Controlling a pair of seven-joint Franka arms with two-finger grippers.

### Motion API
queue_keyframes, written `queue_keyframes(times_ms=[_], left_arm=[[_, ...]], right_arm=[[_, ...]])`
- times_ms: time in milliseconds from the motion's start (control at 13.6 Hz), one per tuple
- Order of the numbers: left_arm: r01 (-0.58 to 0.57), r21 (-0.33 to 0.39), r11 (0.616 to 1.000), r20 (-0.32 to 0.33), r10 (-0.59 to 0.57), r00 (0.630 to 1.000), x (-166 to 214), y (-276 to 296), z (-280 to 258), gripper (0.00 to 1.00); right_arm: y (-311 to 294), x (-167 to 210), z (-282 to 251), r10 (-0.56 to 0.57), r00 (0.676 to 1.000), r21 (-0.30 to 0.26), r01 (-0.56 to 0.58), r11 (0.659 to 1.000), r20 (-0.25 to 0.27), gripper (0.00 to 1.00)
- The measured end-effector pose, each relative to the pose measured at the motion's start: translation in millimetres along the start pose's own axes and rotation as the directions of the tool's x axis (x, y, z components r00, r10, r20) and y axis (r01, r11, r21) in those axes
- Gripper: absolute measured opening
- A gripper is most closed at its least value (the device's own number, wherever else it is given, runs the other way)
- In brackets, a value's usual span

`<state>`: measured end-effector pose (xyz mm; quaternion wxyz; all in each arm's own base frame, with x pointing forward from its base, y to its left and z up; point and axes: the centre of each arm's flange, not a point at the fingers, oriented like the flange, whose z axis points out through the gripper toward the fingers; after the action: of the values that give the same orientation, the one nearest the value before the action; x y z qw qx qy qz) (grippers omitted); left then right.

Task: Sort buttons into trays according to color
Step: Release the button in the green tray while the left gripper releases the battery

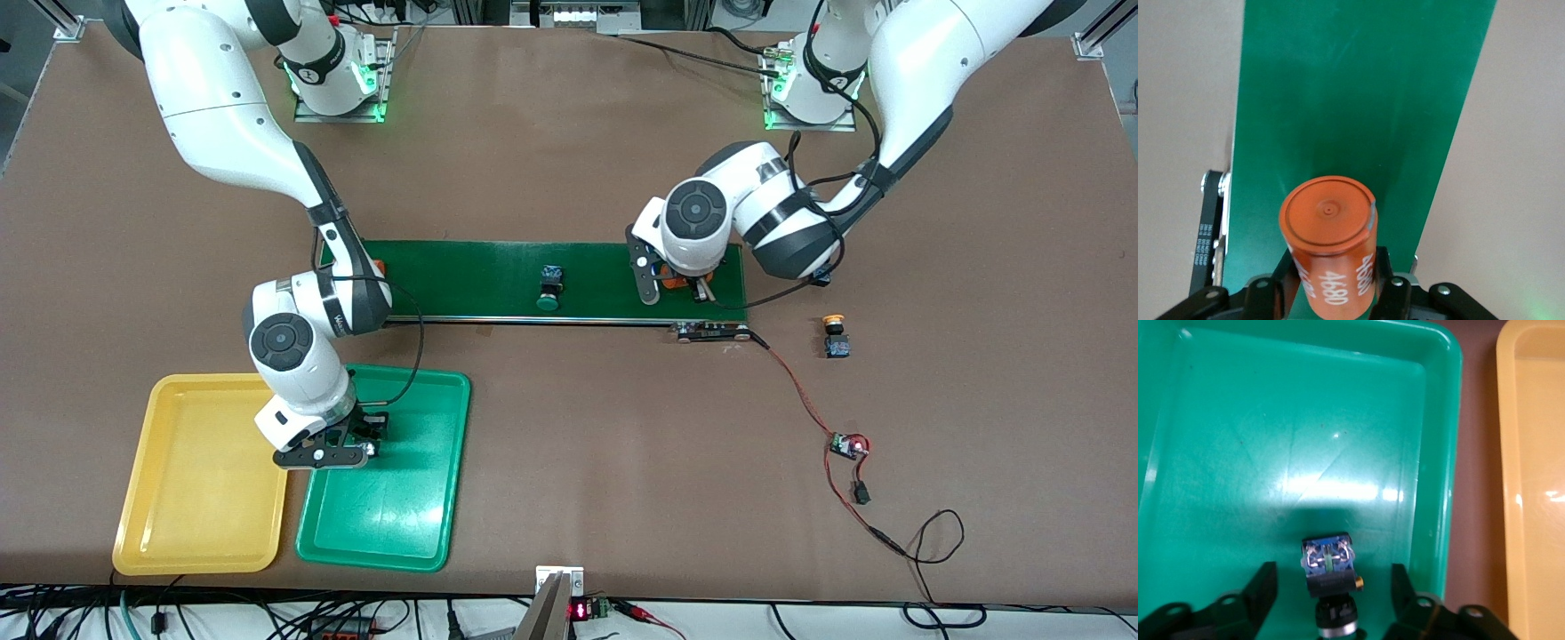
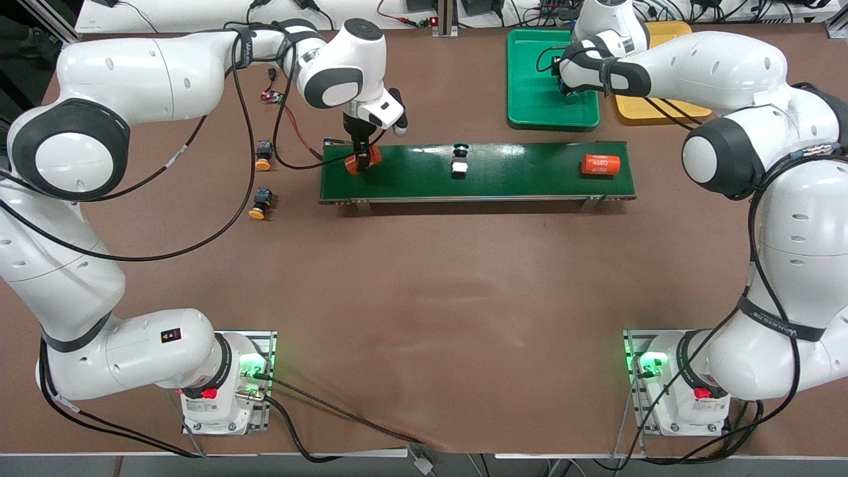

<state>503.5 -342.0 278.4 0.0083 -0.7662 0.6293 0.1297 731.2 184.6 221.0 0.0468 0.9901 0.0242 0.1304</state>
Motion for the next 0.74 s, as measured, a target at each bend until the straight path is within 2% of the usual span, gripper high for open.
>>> queue_keyframes(times_ms=[147,294,589,736], left_arm=[[-0.022,0.029,0.999,0.017,0.022,1.0,4,3,2,0.49],[-0.044,0.036,0.998,0.026,0.043,0.999,3,0,5,0.49],[-0.083,0.034,0.996,0.037,0.082,0.996,7,1,13,0.49],[-0.082,0.032,0.996,0.04,0.081,0.996,8,0,17,0.52]], right_arm=[[-2,1,1,-0.002,1.0,0.006,0.002,1.0,-0.015,1.0],[-3,2,-7,-0.001,1.0,0.004,0.002,1.0,-0.012,1.0],[-6,-7,-55,0.074,0.993,-0.029,-0.071,0.997,0.088,1.0],[-11,-22,-78,0.074,0.989,-0.029,-0.071,0.997,0.125,1.0]])
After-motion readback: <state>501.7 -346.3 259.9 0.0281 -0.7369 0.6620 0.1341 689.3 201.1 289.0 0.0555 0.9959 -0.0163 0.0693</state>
